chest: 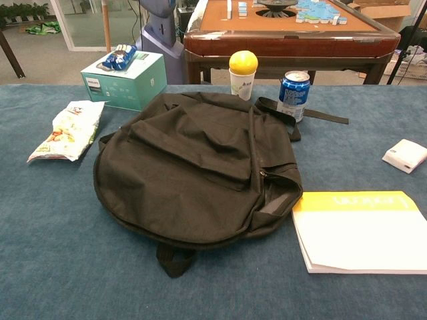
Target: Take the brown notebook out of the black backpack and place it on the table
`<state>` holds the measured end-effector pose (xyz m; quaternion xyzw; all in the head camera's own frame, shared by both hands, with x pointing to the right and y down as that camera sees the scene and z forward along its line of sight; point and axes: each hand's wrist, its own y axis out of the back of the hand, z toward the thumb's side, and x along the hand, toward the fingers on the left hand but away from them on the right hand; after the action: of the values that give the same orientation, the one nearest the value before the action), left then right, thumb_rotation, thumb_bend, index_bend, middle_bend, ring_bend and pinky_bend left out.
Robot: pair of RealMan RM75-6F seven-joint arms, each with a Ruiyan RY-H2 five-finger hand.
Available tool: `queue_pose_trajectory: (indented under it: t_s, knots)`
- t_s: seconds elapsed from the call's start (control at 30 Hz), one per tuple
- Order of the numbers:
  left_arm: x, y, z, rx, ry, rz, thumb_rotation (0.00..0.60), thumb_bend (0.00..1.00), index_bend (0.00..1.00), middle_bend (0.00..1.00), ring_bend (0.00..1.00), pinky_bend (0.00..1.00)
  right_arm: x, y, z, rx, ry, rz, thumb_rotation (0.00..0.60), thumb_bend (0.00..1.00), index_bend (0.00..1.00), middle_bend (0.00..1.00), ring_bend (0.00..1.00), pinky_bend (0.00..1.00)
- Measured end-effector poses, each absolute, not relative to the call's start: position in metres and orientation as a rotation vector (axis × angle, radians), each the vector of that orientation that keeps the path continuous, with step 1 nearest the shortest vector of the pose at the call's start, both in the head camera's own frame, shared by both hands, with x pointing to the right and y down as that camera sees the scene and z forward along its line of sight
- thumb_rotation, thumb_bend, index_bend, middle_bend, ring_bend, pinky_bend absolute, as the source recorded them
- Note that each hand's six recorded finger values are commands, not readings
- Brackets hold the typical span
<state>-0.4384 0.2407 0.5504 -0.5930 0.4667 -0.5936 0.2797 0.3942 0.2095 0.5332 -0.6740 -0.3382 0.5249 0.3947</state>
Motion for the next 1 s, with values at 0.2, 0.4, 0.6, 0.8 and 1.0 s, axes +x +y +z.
queue_pose_trajectory:
  t_s: [0.2,0.4,0.6,0.8,1.0]
  knots:
    - [-0.436,0.24,0.552,-1.606,1.237,-1.578,0.6,0.14,0.21,0.0,0.0,0.0,0.395,0.206,0.528,-1.691,-0.875,1.317,0.6,0.2,0.38,0.32,0.28,0.37]
    - [-0.427,0.233,0.561,-1.669,1.176,-1.535,0.6,0.14,0.21,0.0,0.0,0.0,0.398,0.196,0.514,-1.633,-0.913,1.298,0.6,0.2,0.38,0.32,0.28,0.37]
    - [-0.408,0.219,0.579,-1.776,1.042,-1.441,0.6,0.14,0.21,0.0,0.0,0.0,0.399,0.189,0.502,-1.586,-0.939,1.291,0.6,0.2,0.38,0.32,0.28,0.37]
    - [-0.383,0.199,0.608,-1.904,0.845,-1.309,0.6,0.14,0.21,0.0,0.0,0.0,0.398,0.19,0.495,-1.569,-0.943,1.293,0.6,0.2,0.38,0.32,0.28,0.37]
    - [-0.36,0.182,0.638,-1.97,0.701,-1.209,0.6,0.14,0.16,0.0,0.0,0.0,0.399,0.193,0.49,-1.552,-0.947,1.306,0.6,0.2,0.38,0.32,0.28,0.37]
